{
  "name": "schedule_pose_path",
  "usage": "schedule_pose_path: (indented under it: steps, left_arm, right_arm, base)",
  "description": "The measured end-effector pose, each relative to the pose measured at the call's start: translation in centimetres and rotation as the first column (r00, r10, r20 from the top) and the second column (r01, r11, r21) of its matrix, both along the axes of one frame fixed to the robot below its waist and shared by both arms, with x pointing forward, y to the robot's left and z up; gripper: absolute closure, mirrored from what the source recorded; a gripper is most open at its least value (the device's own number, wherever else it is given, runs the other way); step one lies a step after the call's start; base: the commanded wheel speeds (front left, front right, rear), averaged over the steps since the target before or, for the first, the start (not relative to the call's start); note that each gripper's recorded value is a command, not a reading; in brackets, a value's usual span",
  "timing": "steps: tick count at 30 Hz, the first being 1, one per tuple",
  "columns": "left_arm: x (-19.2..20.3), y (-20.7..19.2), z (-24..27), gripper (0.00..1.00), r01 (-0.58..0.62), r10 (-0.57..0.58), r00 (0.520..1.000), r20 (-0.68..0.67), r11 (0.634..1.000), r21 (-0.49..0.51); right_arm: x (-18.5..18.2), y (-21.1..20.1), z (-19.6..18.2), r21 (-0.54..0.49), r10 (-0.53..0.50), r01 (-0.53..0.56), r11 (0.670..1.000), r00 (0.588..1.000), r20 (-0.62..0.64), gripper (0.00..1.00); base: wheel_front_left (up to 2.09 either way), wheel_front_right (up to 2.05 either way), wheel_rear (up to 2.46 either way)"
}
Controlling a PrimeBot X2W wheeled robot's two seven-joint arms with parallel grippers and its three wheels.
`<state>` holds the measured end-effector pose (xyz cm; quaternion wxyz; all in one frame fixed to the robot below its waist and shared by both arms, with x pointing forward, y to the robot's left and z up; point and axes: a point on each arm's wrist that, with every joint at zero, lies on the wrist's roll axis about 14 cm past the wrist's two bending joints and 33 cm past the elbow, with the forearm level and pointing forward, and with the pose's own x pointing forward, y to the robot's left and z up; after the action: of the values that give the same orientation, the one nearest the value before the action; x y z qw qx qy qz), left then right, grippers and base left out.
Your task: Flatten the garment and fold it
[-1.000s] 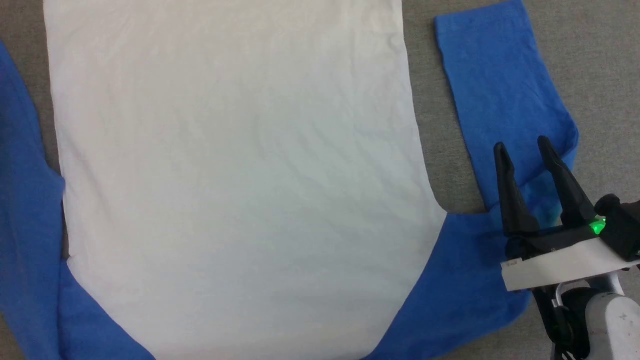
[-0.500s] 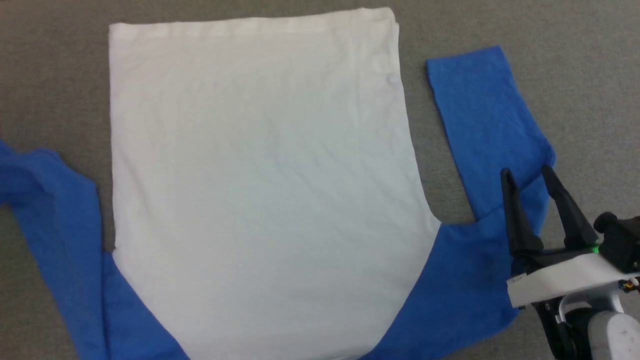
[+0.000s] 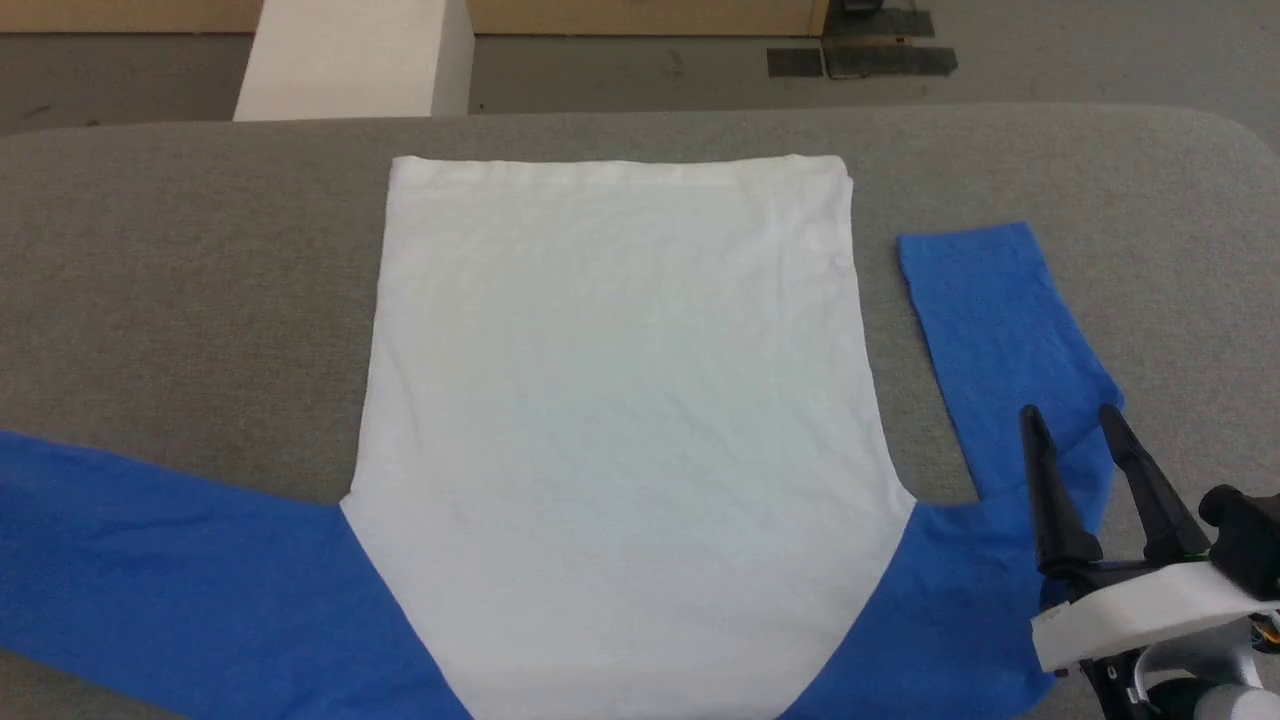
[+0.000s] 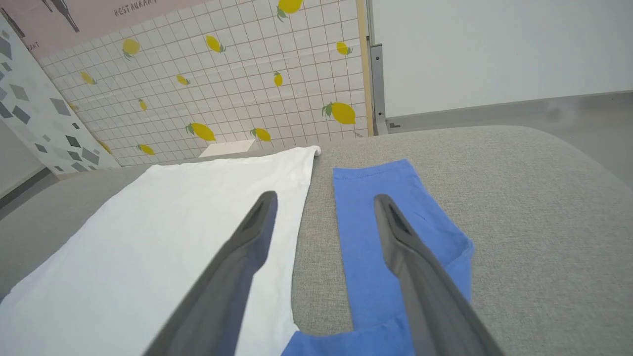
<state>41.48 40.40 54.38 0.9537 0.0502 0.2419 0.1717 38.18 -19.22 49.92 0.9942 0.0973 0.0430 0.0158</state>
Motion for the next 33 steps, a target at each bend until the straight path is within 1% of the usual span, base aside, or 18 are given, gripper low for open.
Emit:
schedule_pose_path:
  steps: [4, 8, 12, 15, 19, 21, 22, 24, 27, 30, 33]
  left_arm:
    - [-1.8, -0.8, 3.2, 1.00, 0.021, -0.019, 0.996, 0.087, 1.000, -0.019]
    - [-2.9, -3.2, 5.5, 1.00, 0.090, -0.084, 0.983, 0.165, 0.996, -0.030]
    - [-3.3, -8.2, 6.2, 1.00, 0.222, -0.200, 0.955, 0.220, 0.972, -0.081]
    - [-3.5, -12.2, 5.7, 1.00, 0.328, -0.297, 0.927, 0.229, 0.939, -0.109]
    - [-3.7, -19.1, 4.0, 1.00, 0.479, -0.432, 0.868, 0.245, 0.857, -0.190]
    - [-3.9, -23.0, 3.2, 1.00, 0.548, -0.491, 0.831, 0.262, 0.802, -0.237]
    - [-4.1, -24.5, 2.8, 1.00, 0.572, -0.513, 0.816, 0.265, 0.780, -0.252]
    - [-4.6, -28.3, 1.5, 1.00, 0.623, -0.568, 0.782, 0.256, 0.722, -0.302]
    - [-5.4, -32.9, -0.8, 1.00, 0.658, -0.622, 0.748, 0.232, 0.654, -0.372]
    - [-6.0, -36.4, -3.1, 1.00, 0.659, -0.644, 0.736, 0.211, 0.606, -0.447]
    - [-6.4, -38.8, -5.7, 1.00, 0.652, -0.673, 0.723, 0.156, 0.591, -0.474]
  right_arm:
    - [-0.2, 0.7, 0.7, 0.014, 0.020, -0.020, 1.000, 1.000, 0.018, 0.00]
    - [-0.3, 1.2, 1.2, 0.024, 0.038, -0.039, 0.999, 0.999, 0.031, 0.00]
    - [-0.3, 1.9, 1.8, 0.027, 0.057, -0.059, 0.998, 0.997, 0.047, 0.00]
    - [-0.3, 2.2, 2.2, 0.032, 0.066, -0.068, 0.997, 0.996, 0.057, 0.00]
    - [-0.4, 2.4, 2.4, 0.037, 0.072, -0.075, 0.997, 0.995, 0.065, 0.00]
    - [-0.7, 2.4, 2.4, 0.037, 0.075, -0.077, 0.996, 0.995, 0.059, 0.00]
    - [-0.8, 2.5, 2.4, 0.037, 0.075, -0.078, 0.996, 0.995, 0.058, 0.00]
    - [-1.0, 2.3, 2.3, 0.036, 0.072, -0.074, 0.997, 0.996, 0.052, 0.00]
    - [-1.2, 2.3, 2.2, 0.036, 0.070, -0.071, 0.997, 0.996, 0.046, 0.00]
    - [-1.3, 2.2, 2.0, 0.036, 0.068, -0.070, 0.997, 0.997, 0.036, 0.00]
    - [-1.4, 2.2, 1.8, 0.037, 0.069, -0.070, 0.997, 0.997, 0.023, 0.00]
  base:
    - [0.00, 0.00, 0.00]
    - [0.00, 0.00, 0.00]
    - [0.00, 0.00, 0.00]
    - [0.00, 0.00, 0.00]
    - [0.00, 0.00, 0.00]
    - [0.00, 0.00, 0.00]
    - [0.00, 0.00, 0.00]
    - [0.00, 0.00, 0.00]
    - [0.00, 0.00, 0.00]
    - [0.00, 0.00, 0.00]
    - [0.00, 0.00, 0.00]
